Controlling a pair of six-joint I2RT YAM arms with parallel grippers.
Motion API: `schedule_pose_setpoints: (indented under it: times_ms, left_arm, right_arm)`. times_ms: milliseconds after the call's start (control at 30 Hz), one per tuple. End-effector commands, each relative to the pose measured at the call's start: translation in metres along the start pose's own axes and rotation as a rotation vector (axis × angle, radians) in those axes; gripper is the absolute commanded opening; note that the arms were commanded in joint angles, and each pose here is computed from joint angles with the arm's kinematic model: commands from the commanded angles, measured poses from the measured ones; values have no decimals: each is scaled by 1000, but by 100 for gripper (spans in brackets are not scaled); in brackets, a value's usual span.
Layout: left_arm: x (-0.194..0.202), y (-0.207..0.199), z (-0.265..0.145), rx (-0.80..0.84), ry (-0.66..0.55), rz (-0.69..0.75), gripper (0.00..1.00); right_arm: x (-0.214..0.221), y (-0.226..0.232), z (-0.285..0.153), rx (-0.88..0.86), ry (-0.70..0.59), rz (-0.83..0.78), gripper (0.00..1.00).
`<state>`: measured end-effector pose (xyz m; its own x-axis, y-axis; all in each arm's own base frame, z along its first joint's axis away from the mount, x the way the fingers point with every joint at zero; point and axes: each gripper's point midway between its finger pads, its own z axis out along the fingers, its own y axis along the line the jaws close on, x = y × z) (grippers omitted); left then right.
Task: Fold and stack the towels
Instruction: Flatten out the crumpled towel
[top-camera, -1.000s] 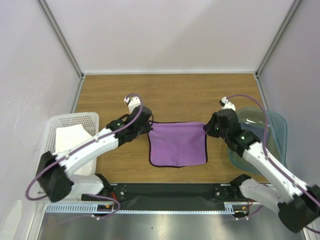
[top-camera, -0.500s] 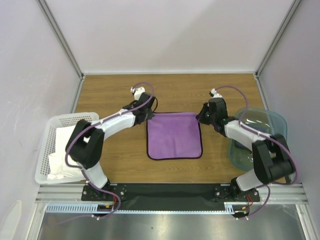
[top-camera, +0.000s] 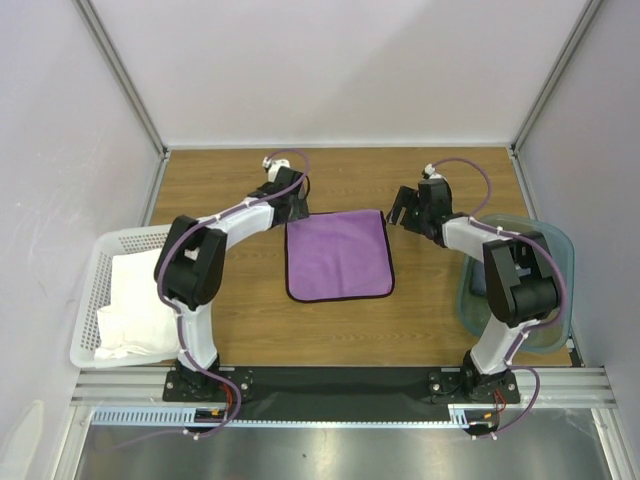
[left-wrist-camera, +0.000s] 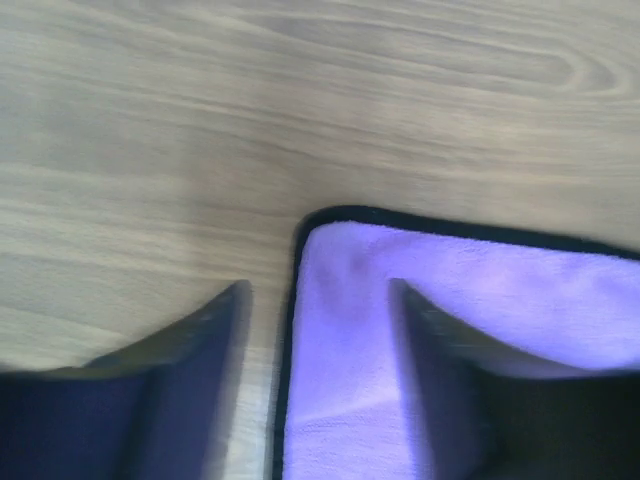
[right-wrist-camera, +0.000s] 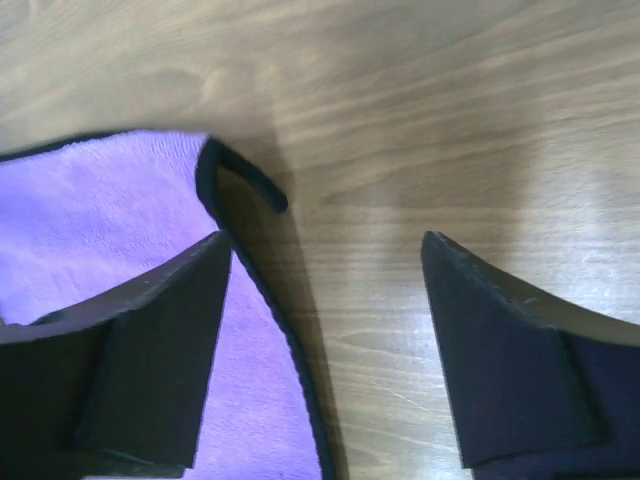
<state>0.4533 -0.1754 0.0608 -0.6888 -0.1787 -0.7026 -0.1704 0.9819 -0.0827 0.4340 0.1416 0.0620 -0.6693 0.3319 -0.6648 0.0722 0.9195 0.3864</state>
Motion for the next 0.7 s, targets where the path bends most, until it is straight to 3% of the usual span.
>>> schedule_pose_setpoints:
  times_ms: [0, 133, 300, 667]
  left_arm:
    - [-34, 1, -14, 8, -54, 18, 86]
    - [-47, 4, -47, 44, -74, -11, 97]
    - [-27, -2, -89, 184, -41, -70, 98]
    - [106, 14, -142, 311, 146, -144, 93]
  right_arm:
    - [-38, 23, -14, -58, -65, -36, 85]
    - [-45, 44, -43, -126, -61, -38, 88]
    - [-14, 59, -66, -156, -25, -61, 88]
    - [73, 16, -101, -94, 122, 68, 86]
